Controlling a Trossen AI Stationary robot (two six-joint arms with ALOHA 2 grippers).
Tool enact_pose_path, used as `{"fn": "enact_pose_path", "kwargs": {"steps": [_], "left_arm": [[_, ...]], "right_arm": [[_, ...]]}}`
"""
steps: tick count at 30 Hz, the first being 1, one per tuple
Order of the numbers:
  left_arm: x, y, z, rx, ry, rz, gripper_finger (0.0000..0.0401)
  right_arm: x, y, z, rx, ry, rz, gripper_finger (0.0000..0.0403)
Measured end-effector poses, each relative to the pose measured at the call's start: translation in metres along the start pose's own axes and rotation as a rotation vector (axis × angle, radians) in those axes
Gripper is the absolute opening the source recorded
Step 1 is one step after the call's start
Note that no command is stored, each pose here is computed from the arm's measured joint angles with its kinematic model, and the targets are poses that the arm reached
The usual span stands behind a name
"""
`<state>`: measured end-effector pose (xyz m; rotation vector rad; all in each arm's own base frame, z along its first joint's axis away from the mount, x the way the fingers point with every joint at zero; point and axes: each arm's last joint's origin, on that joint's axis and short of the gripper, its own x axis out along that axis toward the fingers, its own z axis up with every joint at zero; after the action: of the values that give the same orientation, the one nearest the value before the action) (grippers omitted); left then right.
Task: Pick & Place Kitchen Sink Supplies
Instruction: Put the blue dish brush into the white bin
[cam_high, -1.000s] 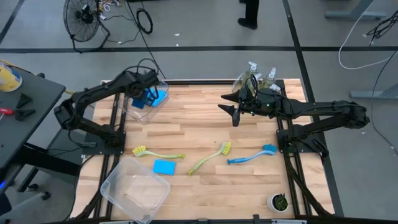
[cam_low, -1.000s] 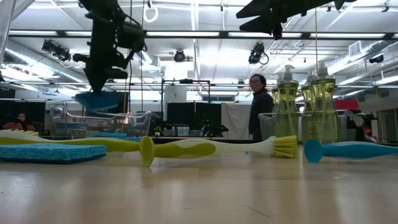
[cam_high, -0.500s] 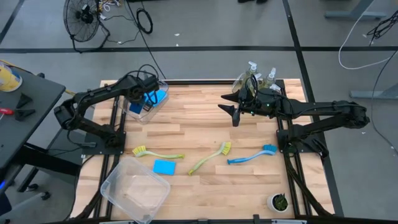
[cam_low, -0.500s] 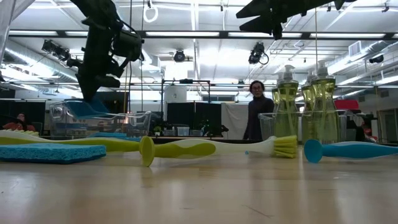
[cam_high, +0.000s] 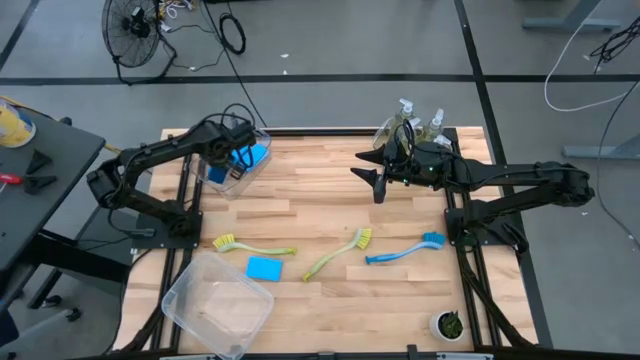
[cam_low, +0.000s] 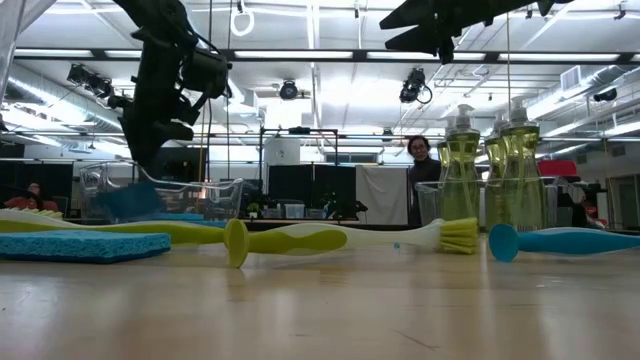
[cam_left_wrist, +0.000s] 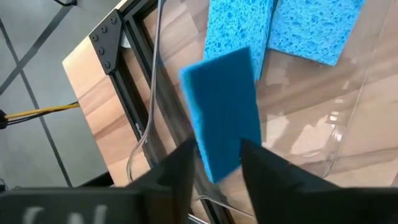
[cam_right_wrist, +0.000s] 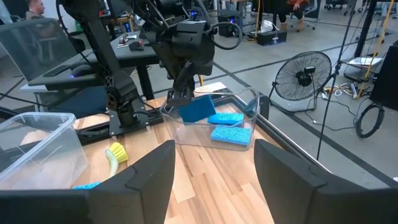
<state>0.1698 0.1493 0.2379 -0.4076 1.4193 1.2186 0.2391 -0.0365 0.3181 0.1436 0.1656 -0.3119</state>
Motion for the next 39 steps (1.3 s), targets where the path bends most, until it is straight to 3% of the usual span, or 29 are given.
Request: {"fn": "enact_pose_path", "kwargs": {"steps": [6,11,17,22,25,33,39], "left_arm": [[-0.017,0.005,0.008,-0.013,-0.021,-0.021,0.0207],[-0.044,0.015,0.021,-0.051,-0.085,-0.071,0.0232],[-0.084,0.016,0.029,-0.058,-0.187,-0.227,0.0229],[-0.116,0.010,0.018,-0.007,-0.292,-0.310,0.0223],[-0.130,0.006,0.009,0.033,-0.337,-0.361,0.0223],[-0.157,-0.018,-0.007,0.129,-0.457,-0.514,0.0222],[-0.168,-0.032,-0.013,0.165,-0.522,-0.577,0.0222]], "right_arm": [[0.000,0.000,0.000,0.023,0.000,0.000,0.0219],[0.000,0.000,0.000,0.043,0.000,0.001,0.0219],[0.000,0.000,0.000,0.041,0.001,0.003,0.0219],[0.000,0.000,0.000,0.021,0.005,0.013,0.0219],[0.000,0.002,-0.002,0.016,0.038,0.083,0.0219],[-0.005,0.010,-0.021,-0.124,0.243,0.360,0.0219],[-0.010,0.008,-0.038,-0.120,0.424,0.368,0.0219]]}}
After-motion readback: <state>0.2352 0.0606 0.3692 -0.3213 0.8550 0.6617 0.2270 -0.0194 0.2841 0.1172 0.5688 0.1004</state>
